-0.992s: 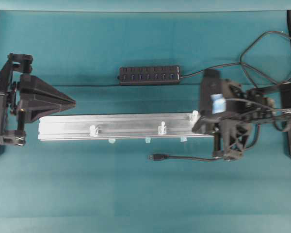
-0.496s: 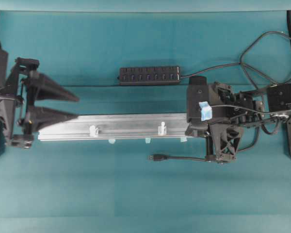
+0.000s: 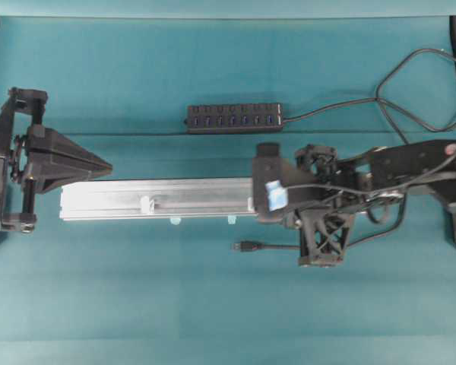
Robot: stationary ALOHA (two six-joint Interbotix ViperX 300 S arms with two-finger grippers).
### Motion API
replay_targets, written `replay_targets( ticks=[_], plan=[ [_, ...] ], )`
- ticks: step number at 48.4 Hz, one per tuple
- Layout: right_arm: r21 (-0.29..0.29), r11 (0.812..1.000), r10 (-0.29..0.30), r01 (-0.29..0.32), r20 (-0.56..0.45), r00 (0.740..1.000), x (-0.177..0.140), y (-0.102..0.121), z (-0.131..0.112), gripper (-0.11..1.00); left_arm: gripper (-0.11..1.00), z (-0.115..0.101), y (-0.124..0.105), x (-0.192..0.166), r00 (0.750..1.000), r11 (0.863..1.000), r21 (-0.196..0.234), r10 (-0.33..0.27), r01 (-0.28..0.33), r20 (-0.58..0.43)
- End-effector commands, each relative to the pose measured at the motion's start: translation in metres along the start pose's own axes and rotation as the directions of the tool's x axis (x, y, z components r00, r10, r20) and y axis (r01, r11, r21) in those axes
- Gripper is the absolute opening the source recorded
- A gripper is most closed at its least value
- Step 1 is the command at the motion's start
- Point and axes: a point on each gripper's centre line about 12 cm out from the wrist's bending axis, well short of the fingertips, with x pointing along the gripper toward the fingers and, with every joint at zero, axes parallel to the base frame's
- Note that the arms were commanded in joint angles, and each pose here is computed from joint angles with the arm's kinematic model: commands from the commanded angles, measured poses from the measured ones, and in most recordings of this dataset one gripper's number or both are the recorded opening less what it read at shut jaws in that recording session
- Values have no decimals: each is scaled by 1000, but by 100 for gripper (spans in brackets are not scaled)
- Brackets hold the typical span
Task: Pass the USB cable through three rings with both arms.
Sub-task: 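Lower the right gripper and grasp the USB cable just behind the plug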
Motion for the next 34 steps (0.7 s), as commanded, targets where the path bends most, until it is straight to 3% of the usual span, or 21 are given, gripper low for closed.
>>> replay_targets(
  ticks=[1, 14, 20, 26, 34],
  plan=[
    [-27, 1000, 9, -9, 0, 1000, 0, 7, 10, -11, 0, 4, 0, -1, 1000, 1000, 3, -1, 1, 6],
    [-47, 999, 15, -18, -69, 997, 26, 19, 5, -10, 0, 3, 0, -1, 1000, 1000, 7, -1, 1, -2],
    [-52, 999, 11, -15, -83, 997, 30, 19, 3, -2, 0, 2, 1, 0, 1000, 1000, 8, 4, -4, -6],
    [-52, 999, 4, -10, -102, 995, 37, 17, 1, 18, 0, -2, 2, 0, 1000, 1000, 6, 10, -10, -13],
    [-50, 999, 2, -7, -94, 996, 44, 17, 2, 61, 0, -4, 2, 0, 1000, 1000, 5, 10, -10, -20]
  ],
)
